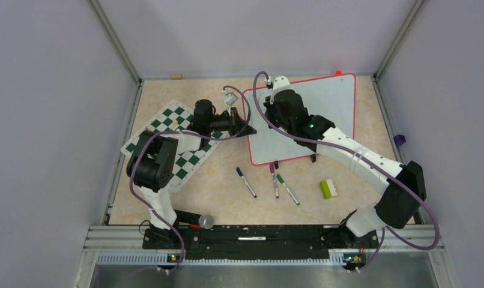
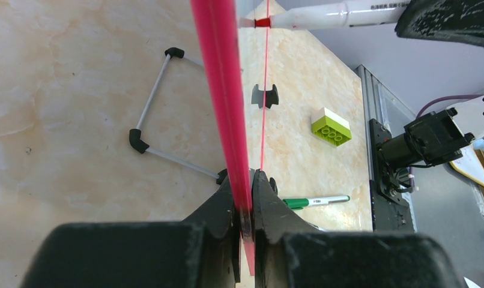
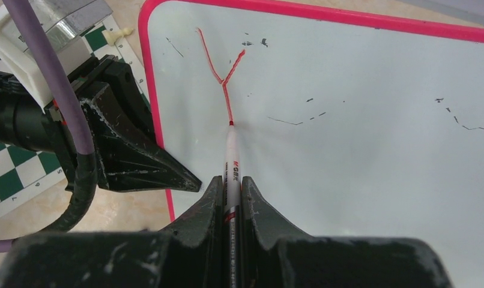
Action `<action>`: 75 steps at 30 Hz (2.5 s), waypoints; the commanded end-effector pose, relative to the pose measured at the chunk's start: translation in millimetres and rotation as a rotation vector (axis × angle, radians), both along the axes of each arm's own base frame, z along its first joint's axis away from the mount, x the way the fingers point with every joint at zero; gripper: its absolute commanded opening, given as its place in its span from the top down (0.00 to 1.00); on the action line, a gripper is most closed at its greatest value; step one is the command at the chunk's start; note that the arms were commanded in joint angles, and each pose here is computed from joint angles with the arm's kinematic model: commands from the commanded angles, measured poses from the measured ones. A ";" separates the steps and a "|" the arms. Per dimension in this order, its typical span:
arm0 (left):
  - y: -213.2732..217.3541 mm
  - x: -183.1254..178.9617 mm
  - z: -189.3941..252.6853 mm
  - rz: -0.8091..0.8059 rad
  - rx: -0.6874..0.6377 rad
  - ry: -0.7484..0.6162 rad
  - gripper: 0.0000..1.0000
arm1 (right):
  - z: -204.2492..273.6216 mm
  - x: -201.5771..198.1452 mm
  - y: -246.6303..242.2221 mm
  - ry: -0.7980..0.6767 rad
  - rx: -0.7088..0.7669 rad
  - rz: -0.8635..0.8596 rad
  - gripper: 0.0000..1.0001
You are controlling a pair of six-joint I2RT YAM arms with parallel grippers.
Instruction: Write a sentence on the whiteboard
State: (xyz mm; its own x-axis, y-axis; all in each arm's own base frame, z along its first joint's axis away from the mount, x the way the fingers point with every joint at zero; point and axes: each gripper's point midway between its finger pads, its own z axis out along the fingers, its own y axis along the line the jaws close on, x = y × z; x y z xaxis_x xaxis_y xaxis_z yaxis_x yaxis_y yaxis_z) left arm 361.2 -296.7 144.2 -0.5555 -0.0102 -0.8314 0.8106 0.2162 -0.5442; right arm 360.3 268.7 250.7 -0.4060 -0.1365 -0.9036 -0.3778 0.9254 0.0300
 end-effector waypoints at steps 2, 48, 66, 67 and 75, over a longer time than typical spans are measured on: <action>-1.5 -4.9 -32.4 -0.031 0.065 -0.064 1.00 | 17.5 -3.7 -6.2 -0.027 0.047 -0.007 1.00; -1.7 -5.0 -32.2 -0.036 0.063 -0.062 1.00 | 55.2 14.0 -14.3 -0.126 0.052 -0.085 1.00; -1.3 -4.9 -31.9 -0.034 0.064 -0.064 1.00 | 39.6 25.5 -9.1 -0.103 0.018 -0.093 1.00; -1.8 -5.4 -31.7 -0.036 0.063 -0.065 1.00 | 37.9 25.2 -8.2 -0.098 0.016 -0.087 1.00; -1.7 -5.7 -31.9 -0.036 0.064 -0.065 1.00 | 27.7 17.6 -7.8 -0.066 0.007 -0.059 1.00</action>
